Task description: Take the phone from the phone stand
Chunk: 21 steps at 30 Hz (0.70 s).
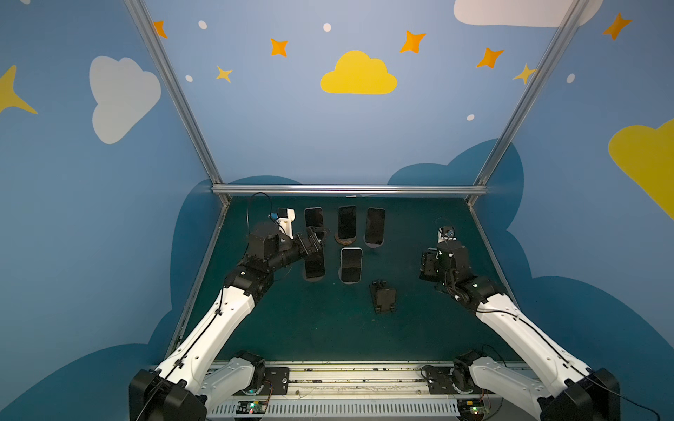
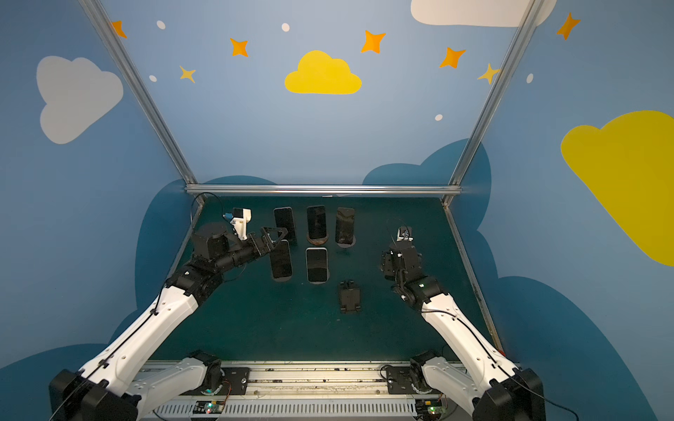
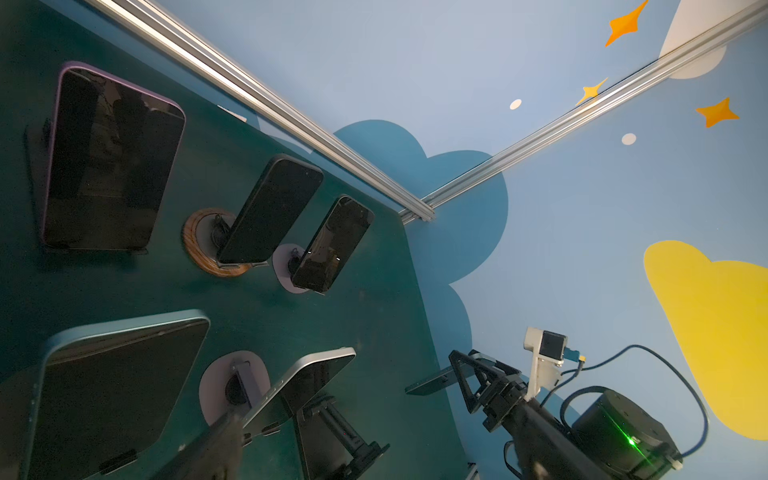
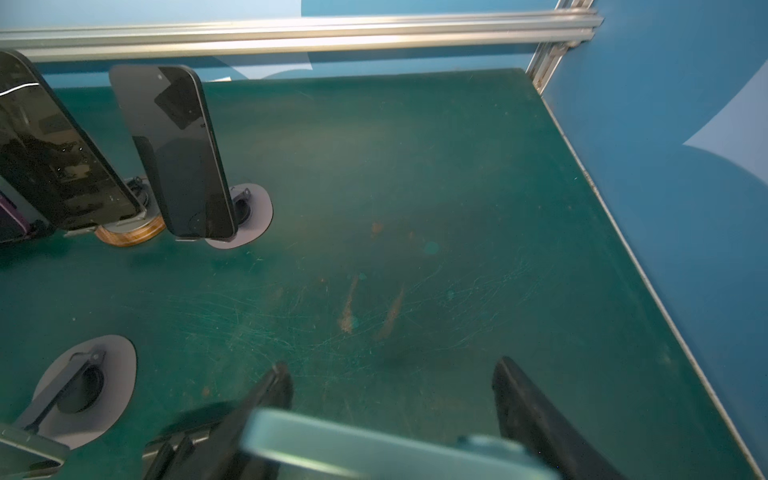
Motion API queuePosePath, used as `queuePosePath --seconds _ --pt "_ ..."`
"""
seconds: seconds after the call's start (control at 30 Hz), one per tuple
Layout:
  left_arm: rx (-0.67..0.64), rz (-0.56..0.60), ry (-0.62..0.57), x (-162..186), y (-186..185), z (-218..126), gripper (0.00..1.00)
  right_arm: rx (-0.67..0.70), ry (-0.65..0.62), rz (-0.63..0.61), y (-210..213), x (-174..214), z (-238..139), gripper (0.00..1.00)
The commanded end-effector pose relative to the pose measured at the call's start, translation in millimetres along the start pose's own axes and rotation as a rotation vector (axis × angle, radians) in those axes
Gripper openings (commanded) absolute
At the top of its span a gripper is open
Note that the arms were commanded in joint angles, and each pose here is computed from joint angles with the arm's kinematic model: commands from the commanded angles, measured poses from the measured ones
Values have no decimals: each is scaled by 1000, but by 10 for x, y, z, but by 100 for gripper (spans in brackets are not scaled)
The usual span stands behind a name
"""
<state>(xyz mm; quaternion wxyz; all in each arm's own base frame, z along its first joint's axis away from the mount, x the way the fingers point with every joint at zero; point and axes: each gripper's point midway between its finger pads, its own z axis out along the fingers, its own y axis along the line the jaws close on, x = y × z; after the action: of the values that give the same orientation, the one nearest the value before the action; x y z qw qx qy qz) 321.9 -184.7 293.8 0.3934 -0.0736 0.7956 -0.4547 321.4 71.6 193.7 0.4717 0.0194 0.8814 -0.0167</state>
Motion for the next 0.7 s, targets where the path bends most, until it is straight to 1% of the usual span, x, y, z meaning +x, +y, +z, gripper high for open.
queuePosePath --seconds 0.0,0.1,0.3,0.5,0.67 --pt "4 21 13 22 -22 29 100 -67 -41 72 87 -226 -54 57" --pt "9 21 26 55 -31 49 100 -73 -14 85 73 -185 -26 57" --pt "10 21 40 82 -36 71 100 -43 42 90 -21 -79 75 57" --pt "12 25 60 125 -55 91 100 -42 116 105 -39 -42 199 57" --pt "12 26 74 154 -67 101 100 -31 149 100 -49 -18 283 57"
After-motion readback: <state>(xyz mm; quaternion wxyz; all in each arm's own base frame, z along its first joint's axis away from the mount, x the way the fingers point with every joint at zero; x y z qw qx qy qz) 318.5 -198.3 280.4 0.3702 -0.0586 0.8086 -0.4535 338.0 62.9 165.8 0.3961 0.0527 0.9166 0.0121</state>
